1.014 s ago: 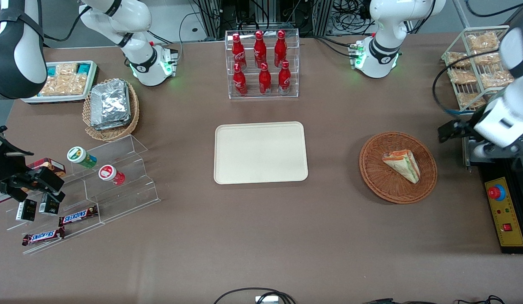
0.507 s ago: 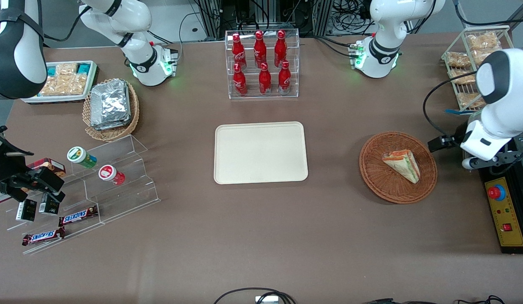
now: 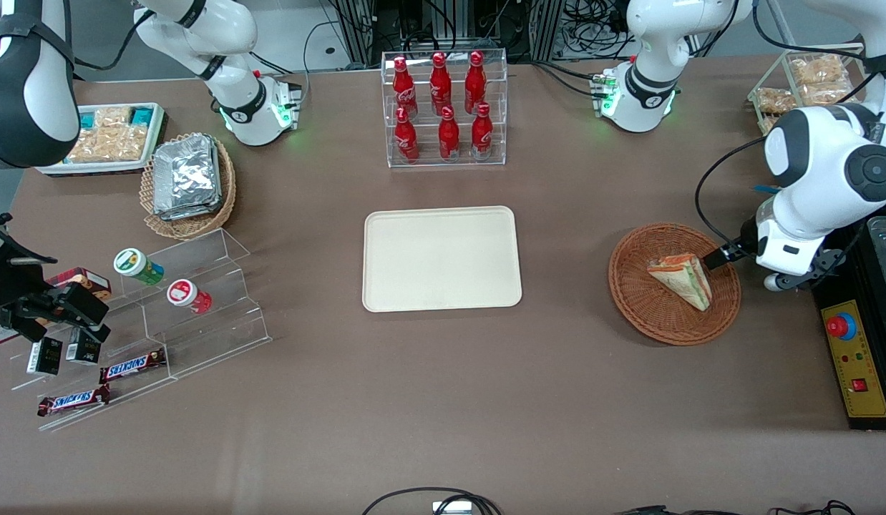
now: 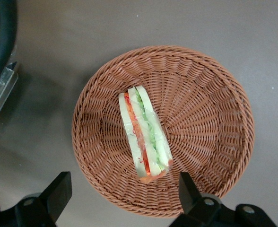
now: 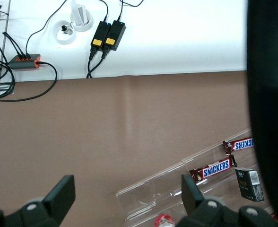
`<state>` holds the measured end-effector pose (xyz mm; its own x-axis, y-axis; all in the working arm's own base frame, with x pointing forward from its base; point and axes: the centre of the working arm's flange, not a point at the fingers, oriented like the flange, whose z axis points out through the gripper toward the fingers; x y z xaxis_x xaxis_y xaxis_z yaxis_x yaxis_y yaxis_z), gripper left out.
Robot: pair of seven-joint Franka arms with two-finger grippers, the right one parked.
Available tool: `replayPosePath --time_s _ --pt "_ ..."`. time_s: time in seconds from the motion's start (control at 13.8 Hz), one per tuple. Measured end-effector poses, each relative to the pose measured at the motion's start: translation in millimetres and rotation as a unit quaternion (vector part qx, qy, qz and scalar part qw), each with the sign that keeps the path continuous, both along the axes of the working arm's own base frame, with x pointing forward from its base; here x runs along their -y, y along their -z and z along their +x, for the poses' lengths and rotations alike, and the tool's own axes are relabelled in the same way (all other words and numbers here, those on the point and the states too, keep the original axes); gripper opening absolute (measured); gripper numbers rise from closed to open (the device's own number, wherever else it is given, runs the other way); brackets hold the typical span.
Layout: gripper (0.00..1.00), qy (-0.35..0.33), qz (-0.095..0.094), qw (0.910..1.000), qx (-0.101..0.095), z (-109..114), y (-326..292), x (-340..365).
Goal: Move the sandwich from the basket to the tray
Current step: 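Lower the open left gripper around the sandwich and close it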
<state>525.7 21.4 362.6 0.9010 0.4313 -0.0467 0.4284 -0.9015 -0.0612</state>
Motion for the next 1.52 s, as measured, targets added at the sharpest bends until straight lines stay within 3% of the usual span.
replayPosePath --time_s 0.51,1.23,1.52 --pt "1.00 -0.075 0.000 0.9971 0.015 -16.2 54.2 9.1" --pt "1.00 -0.128 -0.009 0.9908 0.042 -20.5 111.8 14.0" --pt "0.98 -0.134 -0.011 0.9902 0.040 -26.2 131.4 14.6"
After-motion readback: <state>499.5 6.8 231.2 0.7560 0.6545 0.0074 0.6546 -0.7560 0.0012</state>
